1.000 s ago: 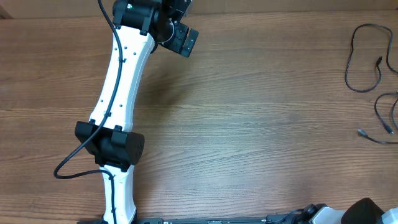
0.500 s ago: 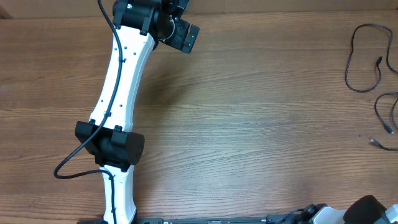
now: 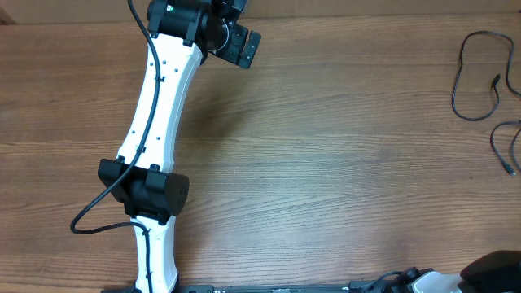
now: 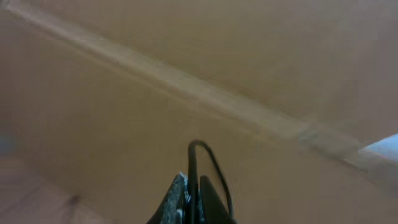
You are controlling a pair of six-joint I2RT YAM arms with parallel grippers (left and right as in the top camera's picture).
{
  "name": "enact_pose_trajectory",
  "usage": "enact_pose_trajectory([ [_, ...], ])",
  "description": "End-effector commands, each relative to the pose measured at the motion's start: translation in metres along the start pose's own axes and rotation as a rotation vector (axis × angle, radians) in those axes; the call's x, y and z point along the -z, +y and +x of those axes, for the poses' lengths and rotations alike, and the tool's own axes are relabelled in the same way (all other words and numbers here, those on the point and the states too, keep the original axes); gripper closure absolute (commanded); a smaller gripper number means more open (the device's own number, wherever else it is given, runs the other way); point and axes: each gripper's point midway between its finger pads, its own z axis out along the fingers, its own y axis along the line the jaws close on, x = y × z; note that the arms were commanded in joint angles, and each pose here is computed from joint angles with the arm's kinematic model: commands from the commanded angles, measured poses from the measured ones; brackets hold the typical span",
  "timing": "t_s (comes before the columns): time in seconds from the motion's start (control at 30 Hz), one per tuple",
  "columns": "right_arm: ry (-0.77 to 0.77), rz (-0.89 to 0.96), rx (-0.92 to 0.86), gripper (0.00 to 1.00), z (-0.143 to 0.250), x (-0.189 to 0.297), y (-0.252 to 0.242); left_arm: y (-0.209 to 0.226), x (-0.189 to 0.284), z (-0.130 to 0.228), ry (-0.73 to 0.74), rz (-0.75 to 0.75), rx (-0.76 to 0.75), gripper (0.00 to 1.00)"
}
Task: Untangle cables
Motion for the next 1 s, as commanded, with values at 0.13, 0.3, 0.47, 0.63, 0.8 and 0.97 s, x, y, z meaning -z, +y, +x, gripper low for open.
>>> enact_pose_trajectory([
  [0.13, 0.451, -0.117, -0.380, 0.96, 0.173, -0.042, 0.065, -0.003, 0.003, 0.005, 0.021, 0.011, 0.027, 0.00],
  [0.3, 0.670, -0.240, -0.536, 0.96, 0.250, -0.027, 0.109, -0.003, 0.003, 0.006, 0.022, 0.011, 0.027, 0.00],
  [0.47, 0.785, -0.498, -0.642, 0.96, 0.265, 0.001, 0.155, -0.003, 0.003, 0.007, 0.026, 0.012, 0.028, 0.00],
  [0.63, 0.861, -0.654, -0.704, 0.96, 0.270, 0.024, 0.179, -0.003, 0.003, 0.008, 0.032, 0.012, 0.028, 0.00],
  [0.8, 0.873, -0.665, -0.698, 0.96, 0.288, 0.019, 0.188, -0.003, 0.003, 0.008, 0.032, 0.012, 0.028, 0.00],
  [0.97, 0.851, -0.688, -0.704, 0.96, 0.301, 0.007, 0.195, -0.003, 0.003, 0.010, 0.038, 0.013, 0.029, 0.00],
])
